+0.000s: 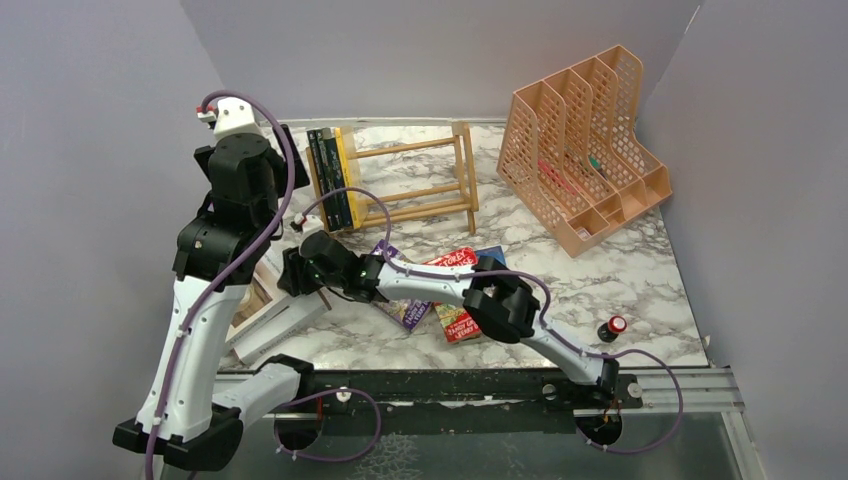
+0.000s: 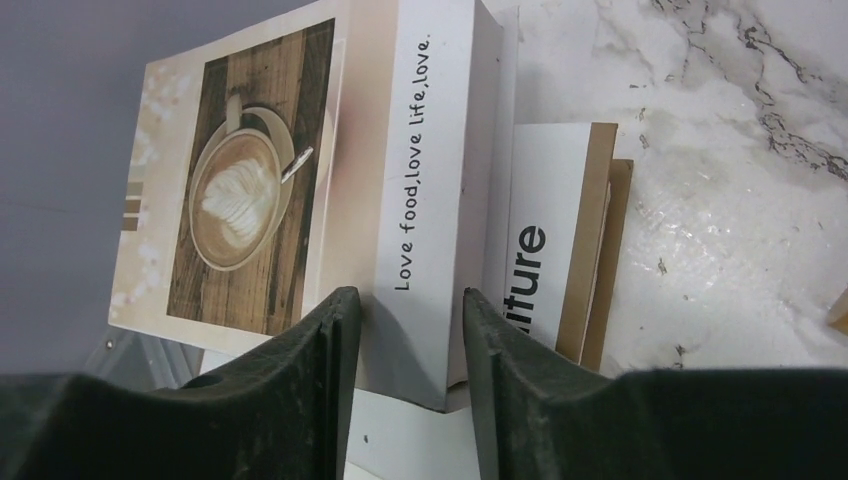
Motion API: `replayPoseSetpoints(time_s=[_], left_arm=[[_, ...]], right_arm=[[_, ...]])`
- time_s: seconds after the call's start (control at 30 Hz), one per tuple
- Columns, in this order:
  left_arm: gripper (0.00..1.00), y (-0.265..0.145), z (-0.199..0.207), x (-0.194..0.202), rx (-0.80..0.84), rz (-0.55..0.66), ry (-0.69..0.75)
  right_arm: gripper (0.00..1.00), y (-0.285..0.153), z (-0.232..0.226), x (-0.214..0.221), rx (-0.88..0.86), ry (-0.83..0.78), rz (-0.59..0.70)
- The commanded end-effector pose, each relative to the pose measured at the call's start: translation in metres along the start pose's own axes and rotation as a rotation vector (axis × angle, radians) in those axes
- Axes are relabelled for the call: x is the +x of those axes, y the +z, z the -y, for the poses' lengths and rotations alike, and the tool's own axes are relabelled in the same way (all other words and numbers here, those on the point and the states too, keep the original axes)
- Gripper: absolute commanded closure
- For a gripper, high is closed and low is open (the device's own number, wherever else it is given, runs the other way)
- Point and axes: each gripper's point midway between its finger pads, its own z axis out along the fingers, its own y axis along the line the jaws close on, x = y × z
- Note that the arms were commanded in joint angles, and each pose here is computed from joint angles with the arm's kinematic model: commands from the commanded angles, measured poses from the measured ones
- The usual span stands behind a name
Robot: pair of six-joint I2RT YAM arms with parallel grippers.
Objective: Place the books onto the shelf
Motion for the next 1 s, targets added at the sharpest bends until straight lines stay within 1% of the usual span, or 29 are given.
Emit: replayPoseSetpoints(time_s=[0.0,0.1,0.23,0.27,0.43,0.73,0.8,0.97], left_arm=[[0.13,0.004,0.004,-0.006,0.007,0.021,-0.025],[0.13,0.008,0.006,0.001,0.009,0.002,-0.016],[0.13,0.01,0.008,0.003,0.013,-0.004,-0.021],[0.13,0.01,0.009,0.003,0.017,-0.004,-0.023],[0.13,0.012,0.015,0.007,0.046,-0.016,-0.029],[0.13,0.005,0.027,0.017,0.132,-0.044,-0.046],[0.13,0.001,0.03,0.019,0.158,-0.049,-0.059],[0.13,-0.008,0.032,0.025,0.198,-0.059,-0.07]], right_arm=[[0.6,-0.004,-0.008,-0.01,-0.072,0.056,0.021],[0.76,-0.005,0.0,-0.012,-0.058,0.086,0.02],[0.98,-0.013,-0.001,-0.014,-0.098,0.114,0.019],[0.99,-0.015,-0.002,-0.016,-0.103,0.117,0.023],[0.99,-0.035,-0.006,-0.031,-0.114,0.125,0.071],[0.99,-0.091,-0.013,-0.065,-0.145,0.138,0.139],[0.99,-0.102,-0.012,-0.069,-0.139,0.151,0.144],[0.99,-0.125,0.001,-0.057,-0.106,0.199,0.111]])
